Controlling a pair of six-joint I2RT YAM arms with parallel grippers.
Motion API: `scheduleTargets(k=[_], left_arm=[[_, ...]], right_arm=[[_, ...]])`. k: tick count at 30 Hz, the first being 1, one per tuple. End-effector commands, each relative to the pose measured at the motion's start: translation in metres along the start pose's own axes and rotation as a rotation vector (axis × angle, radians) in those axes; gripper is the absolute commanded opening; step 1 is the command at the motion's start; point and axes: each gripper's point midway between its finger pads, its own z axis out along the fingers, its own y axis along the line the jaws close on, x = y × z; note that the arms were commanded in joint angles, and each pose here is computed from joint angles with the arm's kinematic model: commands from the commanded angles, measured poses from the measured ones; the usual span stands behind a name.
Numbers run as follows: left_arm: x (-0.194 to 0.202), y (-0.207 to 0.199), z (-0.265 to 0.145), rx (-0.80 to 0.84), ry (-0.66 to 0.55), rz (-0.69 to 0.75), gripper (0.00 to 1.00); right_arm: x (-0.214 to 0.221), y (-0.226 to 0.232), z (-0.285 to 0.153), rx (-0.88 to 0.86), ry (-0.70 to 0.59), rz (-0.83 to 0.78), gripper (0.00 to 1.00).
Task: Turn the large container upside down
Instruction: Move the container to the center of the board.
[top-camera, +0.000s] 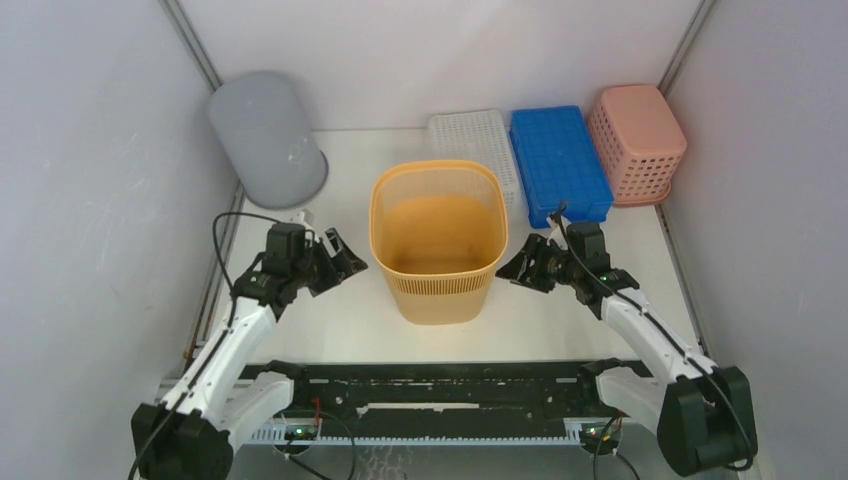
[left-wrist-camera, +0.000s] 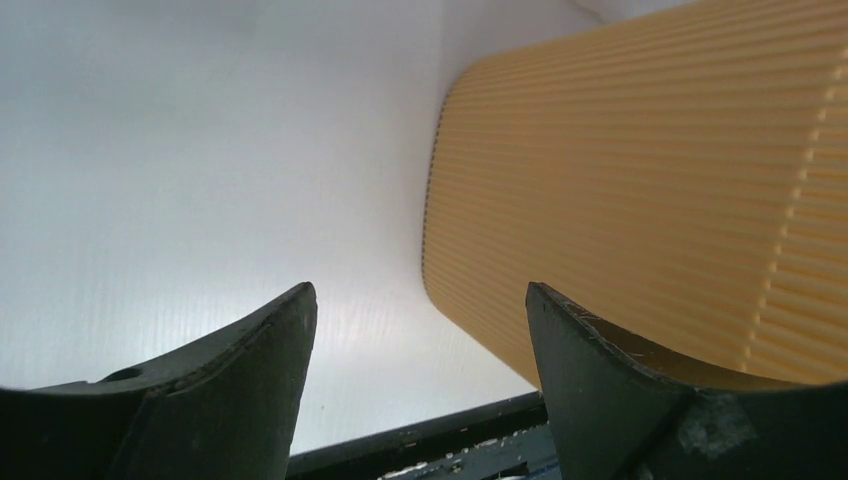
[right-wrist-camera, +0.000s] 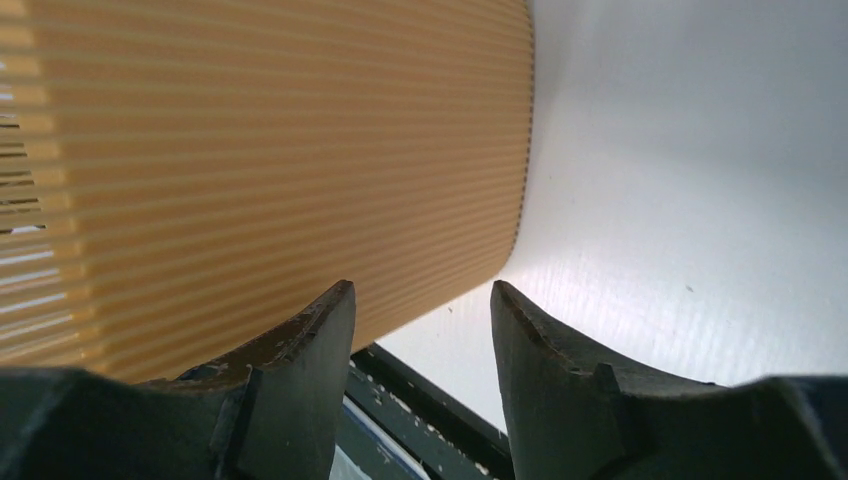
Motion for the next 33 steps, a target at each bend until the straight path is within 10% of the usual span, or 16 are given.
scheduleTargets(k=[1,33], left_arm=[[-0.017,-0.019,0.019,0.073,-0.029,0.013,0.8],[-0.018,-0.056,0.046,0.1,0.037,0.069,0.87]], right_arm=[[-0.024,0.022,0.011,-0.106,-0.061,-0.022,0.6],[-0.025,0.018,0.023,-0.121,-0.03,-0.029,0.61]])
